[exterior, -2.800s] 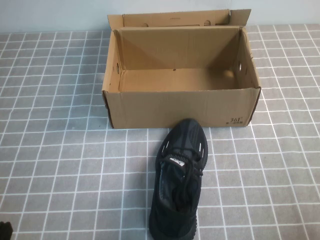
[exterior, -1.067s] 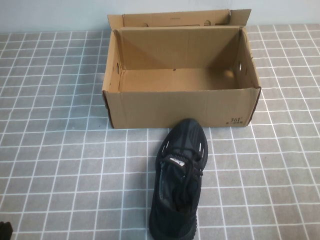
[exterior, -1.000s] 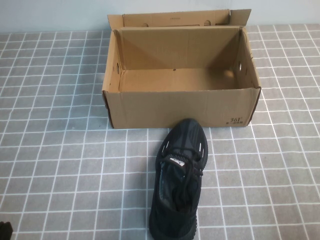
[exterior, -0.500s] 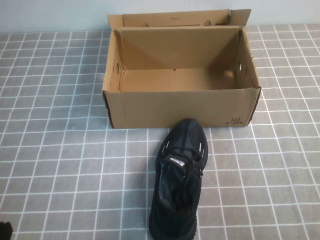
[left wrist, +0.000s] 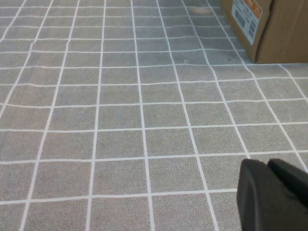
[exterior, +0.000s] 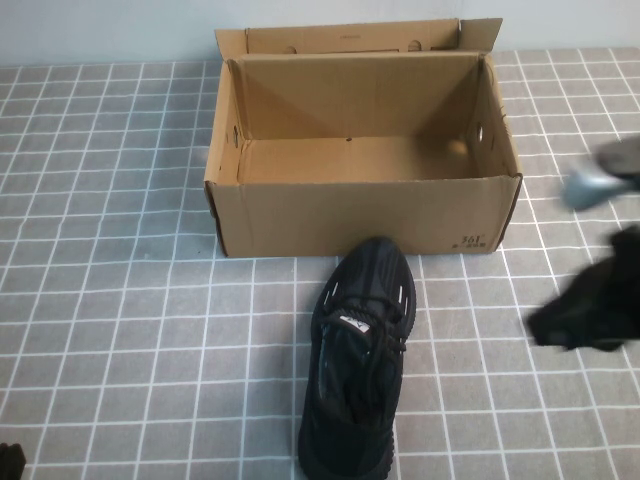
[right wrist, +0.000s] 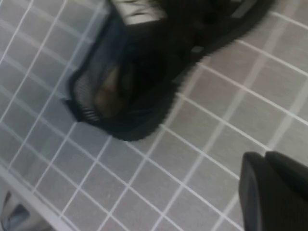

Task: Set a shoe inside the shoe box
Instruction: Pick up the shoe from the table

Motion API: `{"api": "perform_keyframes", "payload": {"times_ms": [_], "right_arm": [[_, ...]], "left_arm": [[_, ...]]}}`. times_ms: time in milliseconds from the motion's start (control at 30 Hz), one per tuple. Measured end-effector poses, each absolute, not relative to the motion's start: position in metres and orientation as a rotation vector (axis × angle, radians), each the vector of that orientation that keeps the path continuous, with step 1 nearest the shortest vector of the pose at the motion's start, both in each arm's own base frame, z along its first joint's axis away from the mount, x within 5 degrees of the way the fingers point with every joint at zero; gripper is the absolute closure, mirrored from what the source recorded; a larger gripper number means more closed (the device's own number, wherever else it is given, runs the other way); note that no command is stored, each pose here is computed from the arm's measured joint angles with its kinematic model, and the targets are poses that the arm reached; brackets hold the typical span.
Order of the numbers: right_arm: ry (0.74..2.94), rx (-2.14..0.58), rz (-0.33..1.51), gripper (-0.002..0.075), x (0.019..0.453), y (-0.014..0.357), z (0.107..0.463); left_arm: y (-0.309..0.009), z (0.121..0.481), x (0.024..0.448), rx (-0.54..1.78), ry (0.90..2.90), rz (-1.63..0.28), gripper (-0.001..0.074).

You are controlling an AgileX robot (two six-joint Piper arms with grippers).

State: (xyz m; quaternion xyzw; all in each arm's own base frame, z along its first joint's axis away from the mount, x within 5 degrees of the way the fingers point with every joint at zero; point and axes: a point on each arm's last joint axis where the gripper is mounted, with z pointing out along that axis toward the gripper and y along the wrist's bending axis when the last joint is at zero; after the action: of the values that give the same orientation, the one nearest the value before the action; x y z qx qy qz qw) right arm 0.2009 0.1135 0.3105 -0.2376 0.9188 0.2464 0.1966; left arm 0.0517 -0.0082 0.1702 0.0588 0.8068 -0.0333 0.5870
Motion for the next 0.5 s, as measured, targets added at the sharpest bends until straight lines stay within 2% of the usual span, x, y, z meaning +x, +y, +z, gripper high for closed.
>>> {"api": "perform_keyframes", "payload": {"times_ms": [300, 400, 500], "right_arm": [[2.474, -1.267, 0.571, 0.0722, 0.210, 0.219, 0.314], [2.399, -1.419, 0.514, 0.0639, 0.213, 0.243, 0.313], [2.329, -1.518, 0.488, 0.0501, 0.220, 0.258, 0.311]], "left_arm": [[-0.008, 0.170, 0.052, 0.137, 1.880, -0.078, 0.0736], [-0.008, 0.170, 0.052, 0.137, 1.880, -0.078, 0.0736], [-0.008, 0.170, 0.052, 0.137, 1.880, -0.078, 0.0736]]}}
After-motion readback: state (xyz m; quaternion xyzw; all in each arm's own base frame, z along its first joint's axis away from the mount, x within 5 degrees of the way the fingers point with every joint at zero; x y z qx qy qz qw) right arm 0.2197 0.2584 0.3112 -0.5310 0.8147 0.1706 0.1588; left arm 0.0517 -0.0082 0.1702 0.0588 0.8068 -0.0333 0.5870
